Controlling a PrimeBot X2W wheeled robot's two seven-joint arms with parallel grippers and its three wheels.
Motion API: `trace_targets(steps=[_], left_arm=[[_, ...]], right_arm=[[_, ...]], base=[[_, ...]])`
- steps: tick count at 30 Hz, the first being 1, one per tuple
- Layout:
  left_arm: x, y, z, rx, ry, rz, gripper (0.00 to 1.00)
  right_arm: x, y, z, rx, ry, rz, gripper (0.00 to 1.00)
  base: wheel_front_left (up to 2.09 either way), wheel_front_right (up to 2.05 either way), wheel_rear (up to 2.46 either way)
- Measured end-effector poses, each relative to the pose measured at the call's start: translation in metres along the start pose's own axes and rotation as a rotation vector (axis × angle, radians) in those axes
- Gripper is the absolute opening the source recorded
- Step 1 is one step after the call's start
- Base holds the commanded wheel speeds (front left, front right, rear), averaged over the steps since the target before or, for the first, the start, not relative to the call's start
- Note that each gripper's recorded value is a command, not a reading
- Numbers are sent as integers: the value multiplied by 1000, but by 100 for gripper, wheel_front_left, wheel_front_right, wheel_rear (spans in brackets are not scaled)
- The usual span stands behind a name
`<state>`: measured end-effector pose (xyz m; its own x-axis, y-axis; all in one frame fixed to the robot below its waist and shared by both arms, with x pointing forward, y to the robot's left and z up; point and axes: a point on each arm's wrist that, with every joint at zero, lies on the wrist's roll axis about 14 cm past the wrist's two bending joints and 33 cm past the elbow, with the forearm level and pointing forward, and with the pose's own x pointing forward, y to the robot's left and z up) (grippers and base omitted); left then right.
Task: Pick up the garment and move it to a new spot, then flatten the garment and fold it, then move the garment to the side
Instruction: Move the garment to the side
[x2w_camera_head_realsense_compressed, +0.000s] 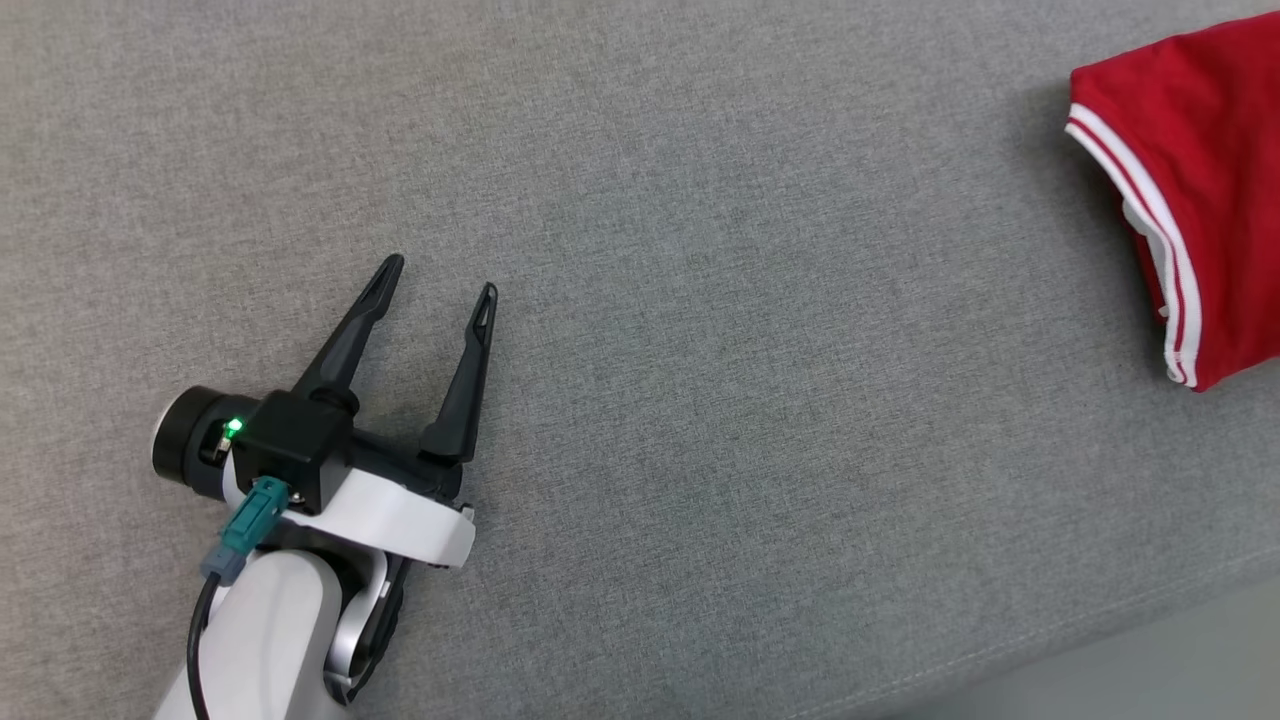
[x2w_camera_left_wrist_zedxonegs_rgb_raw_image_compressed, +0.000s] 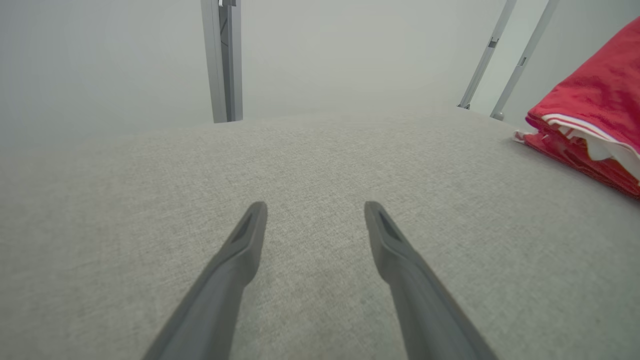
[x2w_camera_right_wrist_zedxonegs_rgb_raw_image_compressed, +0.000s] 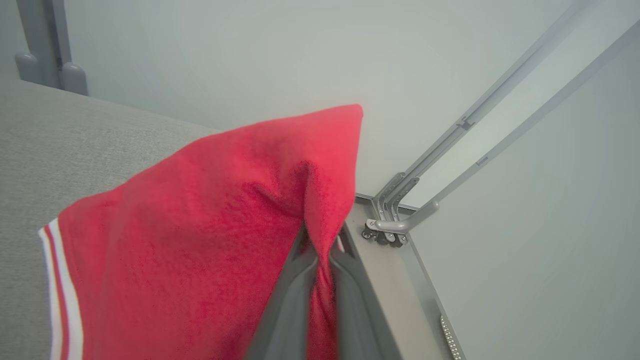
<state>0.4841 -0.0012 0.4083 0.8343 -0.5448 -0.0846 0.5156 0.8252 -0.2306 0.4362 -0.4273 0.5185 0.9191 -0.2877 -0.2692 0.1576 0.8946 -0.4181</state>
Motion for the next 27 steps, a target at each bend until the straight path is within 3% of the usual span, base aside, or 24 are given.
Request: trace_targets(steps=[3,15,20,27], left_arm=[[4,0,0,1,-5,-8,100],[2,13,-1,-1,-14,26,100],[-3,18,5,20,-20,46,100],[-15,28,40,76,-102,99,100]], right_arm=[[11,0,-4,-20,-14,-22,100],[25,11,-18,-12,-27,-60,100],[13,23,18,97,-230,-72,100],[-15,58,53,259,-412,-29,100]], base=[[0,0,0],[0,0,0],[0,0,0],[0,0,0]])
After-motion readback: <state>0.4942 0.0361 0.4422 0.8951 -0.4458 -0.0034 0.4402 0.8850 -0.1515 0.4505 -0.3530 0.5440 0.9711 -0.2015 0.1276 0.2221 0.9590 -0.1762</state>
